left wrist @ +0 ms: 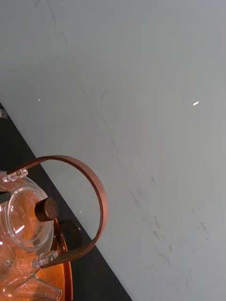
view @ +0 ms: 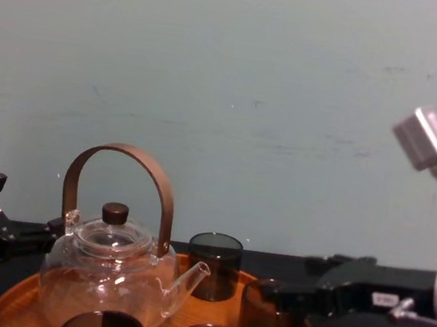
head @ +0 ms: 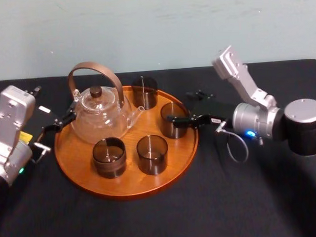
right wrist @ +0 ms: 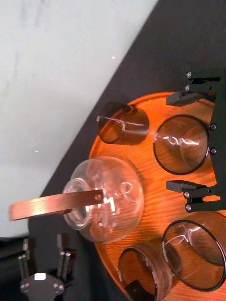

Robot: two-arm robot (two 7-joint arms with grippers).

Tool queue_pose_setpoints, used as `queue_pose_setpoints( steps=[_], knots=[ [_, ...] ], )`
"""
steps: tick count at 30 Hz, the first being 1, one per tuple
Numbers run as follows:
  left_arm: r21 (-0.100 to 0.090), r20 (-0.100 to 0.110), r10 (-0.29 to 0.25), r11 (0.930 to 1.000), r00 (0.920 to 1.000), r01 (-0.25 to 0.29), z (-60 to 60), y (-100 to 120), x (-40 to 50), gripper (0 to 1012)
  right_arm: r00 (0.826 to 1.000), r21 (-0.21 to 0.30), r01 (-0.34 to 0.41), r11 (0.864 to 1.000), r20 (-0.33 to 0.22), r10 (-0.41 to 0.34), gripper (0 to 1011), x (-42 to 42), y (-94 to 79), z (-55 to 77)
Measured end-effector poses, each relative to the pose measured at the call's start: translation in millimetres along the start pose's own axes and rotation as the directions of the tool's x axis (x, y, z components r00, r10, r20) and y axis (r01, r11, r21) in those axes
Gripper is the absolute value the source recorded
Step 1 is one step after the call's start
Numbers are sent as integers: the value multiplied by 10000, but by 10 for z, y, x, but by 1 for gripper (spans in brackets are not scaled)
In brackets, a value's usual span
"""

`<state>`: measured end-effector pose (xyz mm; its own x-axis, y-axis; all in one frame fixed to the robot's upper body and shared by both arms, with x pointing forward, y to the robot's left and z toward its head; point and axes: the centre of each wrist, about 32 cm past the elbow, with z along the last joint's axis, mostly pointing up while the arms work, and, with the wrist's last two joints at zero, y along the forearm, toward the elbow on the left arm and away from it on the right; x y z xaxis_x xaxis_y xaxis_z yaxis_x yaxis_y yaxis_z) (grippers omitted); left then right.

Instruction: Pick up the glass from the table and place it on the tray.

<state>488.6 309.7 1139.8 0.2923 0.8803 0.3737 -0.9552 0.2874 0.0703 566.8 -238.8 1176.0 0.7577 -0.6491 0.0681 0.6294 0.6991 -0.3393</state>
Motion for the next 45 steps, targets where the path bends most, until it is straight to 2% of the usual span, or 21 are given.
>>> queue_pose_setpoints(
  steps=[10,17,22,28,37,45],
  knots=[
    [0,0,0,10000,10000,0,0,0,0,1001,9987,908,360,9952,335,-392,1002,-25,-325,178],
    [0,0,0,10000,10000,0,0,0,0,1001,9973,1284,572,9901,388,-626,1002,-94,-552,168],
    [1,0,0,10000,10000,0,0,0,0,1001,9955,1423,818,9864,365,-878,1002,-142,-709,94],
    [0,0,0,10000,10000,0,0,0,0,1001,9924,1567,1177,9806,175,-1219,1002,-134,-865,-3],
    [0,0,0,10000,10000,0,0,0,0,1001,9772,1647,2123,9632,-432,-2080,1002,-31,-1100,-205],
    [1,0,0,10000,10000,0,0,0,0,1001,9539,1482,2987,9428,-757,-2903,1002,60,-1148,-375]
  ],
)
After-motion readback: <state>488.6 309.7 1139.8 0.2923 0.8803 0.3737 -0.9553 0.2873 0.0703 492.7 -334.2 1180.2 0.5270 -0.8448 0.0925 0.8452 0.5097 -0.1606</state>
